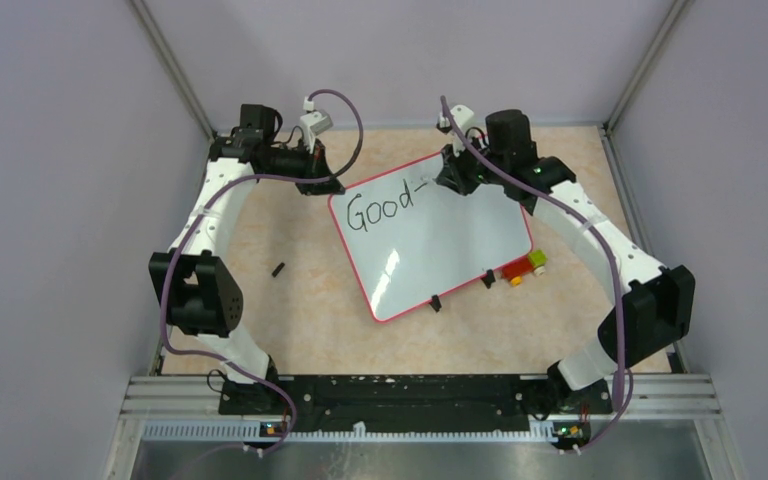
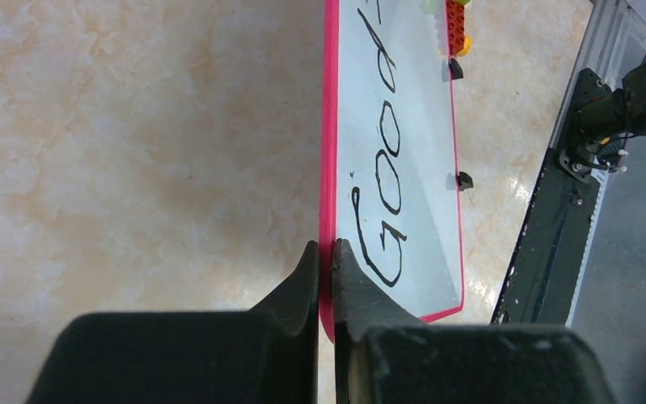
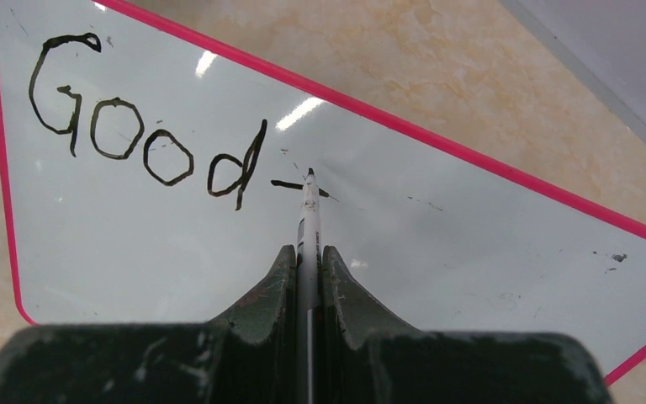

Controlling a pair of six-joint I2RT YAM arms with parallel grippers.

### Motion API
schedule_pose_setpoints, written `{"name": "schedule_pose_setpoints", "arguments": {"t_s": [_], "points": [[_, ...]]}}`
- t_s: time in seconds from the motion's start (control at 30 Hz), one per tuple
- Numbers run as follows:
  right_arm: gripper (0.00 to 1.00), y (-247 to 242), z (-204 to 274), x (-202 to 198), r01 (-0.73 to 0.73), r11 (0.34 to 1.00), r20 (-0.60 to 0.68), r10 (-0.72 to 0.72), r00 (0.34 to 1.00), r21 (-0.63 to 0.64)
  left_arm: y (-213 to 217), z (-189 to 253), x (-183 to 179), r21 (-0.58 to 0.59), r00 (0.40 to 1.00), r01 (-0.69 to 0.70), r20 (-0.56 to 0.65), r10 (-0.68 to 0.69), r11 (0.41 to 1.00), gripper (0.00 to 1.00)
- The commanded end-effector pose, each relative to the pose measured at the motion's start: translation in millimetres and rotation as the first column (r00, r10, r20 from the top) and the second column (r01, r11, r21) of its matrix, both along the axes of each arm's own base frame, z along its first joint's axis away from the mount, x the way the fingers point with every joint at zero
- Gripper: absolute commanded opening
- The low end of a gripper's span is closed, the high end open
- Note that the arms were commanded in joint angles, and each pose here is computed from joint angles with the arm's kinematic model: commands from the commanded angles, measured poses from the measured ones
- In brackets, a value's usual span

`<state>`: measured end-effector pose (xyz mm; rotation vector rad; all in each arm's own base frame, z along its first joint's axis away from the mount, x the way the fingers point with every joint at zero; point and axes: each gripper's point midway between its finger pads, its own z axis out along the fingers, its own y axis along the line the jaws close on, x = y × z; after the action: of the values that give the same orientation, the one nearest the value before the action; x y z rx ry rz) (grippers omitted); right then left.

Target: Write a sentence on the whiteboard

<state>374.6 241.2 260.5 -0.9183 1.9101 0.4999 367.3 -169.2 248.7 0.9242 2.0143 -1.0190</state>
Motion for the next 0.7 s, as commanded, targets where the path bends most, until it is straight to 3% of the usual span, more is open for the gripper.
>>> {"name": "schedule_pose_setpoints", "arguments": {"t_s": [0.0,0.67], "points": [[0.00,10.0,38.8,8.7,-0.023,0.998,0.092,0.017,0.996,0.061,-6.8,-0.9,0.5,0.009,0.999,0.033,0.038,-0.034,0.999,0.00],[0.00,8.9,9.9,7.7,-0.034,0.999,0.037,0.033,0.999,0.009,-7.4,0.2,-1.0,0.006,0.998,0.047,0.052,-0.047,0.999,0.00]]}}
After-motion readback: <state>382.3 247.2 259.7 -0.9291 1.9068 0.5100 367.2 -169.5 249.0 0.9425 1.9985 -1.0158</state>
